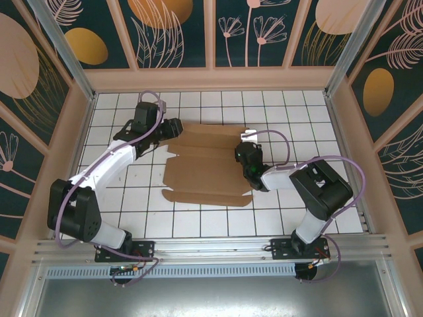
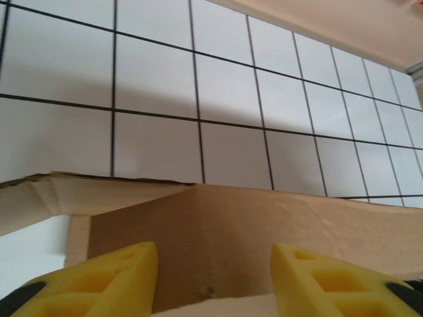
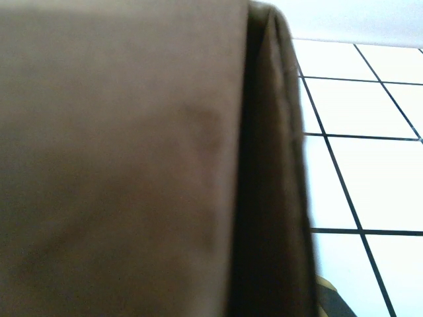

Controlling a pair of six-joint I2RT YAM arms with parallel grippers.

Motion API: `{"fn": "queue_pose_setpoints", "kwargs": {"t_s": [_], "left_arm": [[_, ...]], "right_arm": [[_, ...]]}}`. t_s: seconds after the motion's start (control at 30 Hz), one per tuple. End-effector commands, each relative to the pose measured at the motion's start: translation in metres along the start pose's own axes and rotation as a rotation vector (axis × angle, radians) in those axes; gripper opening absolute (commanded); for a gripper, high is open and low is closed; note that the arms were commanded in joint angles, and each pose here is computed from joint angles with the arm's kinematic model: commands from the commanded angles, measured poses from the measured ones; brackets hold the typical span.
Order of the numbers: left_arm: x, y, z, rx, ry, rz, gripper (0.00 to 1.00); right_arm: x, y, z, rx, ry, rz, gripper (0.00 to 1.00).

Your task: Fold the paper box

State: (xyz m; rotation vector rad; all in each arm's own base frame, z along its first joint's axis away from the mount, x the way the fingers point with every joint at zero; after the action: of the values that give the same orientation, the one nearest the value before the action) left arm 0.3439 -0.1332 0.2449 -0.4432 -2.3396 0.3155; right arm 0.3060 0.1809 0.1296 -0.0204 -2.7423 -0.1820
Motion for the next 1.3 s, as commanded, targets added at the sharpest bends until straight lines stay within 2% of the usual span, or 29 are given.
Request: {"fn": "queue_pose_setpoints", "kwargs": {"t_s": [0.0,0.27,0.37,0.47,0.6,0.77,0.97,1.1,1.17,1.27], "left_arm": [[-0.002,0.006,0.005,0.014,-0.009,-0.006,0.49],[-0.027,0.006,0.025,0.117,0.019,0.115,0.51],[-0.028,0.006,0.03,0.177,-0.009,0.159,0.51],[-0.023,0.004,0.031,0.235,-0.087,0.236,0.49],[-0.02,0.004,0.035,0.315,-0.172,0.37,0.4],[-0.023,-0.001,0.041,0.397,-0.219,0.567,0.38],[-0.017,-0.001,0.041,0.414,-0.247,0.595,0.16],[-0.018,0.003,0.045,0.405,-0.235,0.538,0.12],[-0.02,0.006,0.049,0.401,-0.223,0.497,0.14],[-0.019,0.01,0.054,0.387,-0.212,0.441,0.4]], "right_arm": [[0.005,0.004,-0.003,-0.013,0.009,-0.008,0.0],[0.003,0.01,-0.007,-0.022,0.017,-0.042,0.0],[0.002,0.011,-0.007,-0.034,0.022,-0.052,0.0],[0.002,0.012,-0.007,-0.043,0.032,-0.069,0.0],[0.003,0.013,-0.007,-0.055,0.037,-0.078,0.0],[0.003,0.012,-0.008,-0.054,0.036,-0.08,0.0],[0.004,0.012,-0.01,-0.045,0.029,-0.077,0.0],[0.004,0.009,-0.01,-0.029,0.016,-0.047,0.0],[0.004,0.008,-0.011,-0.018,0.011,-0.036,0.0],[0.003,0.005,-0.012,-0.001,-0.003,0.001,0.0]]}}
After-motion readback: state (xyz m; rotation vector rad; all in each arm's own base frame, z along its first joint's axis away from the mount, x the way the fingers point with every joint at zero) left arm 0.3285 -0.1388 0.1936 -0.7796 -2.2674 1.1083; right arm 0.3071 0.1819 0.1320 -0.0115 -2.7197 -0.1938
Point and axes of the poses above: each hand's point on the last joint's axis, 136 mm out from that joint toward the fingers, its own x axis back along the fingers, its own y axis along the line the jaws close on, z = x × y, the point moved 9 cm from there along x, back along the fingers, and after that the axes turned 12 degrees about -x, right-handed, at the moved point
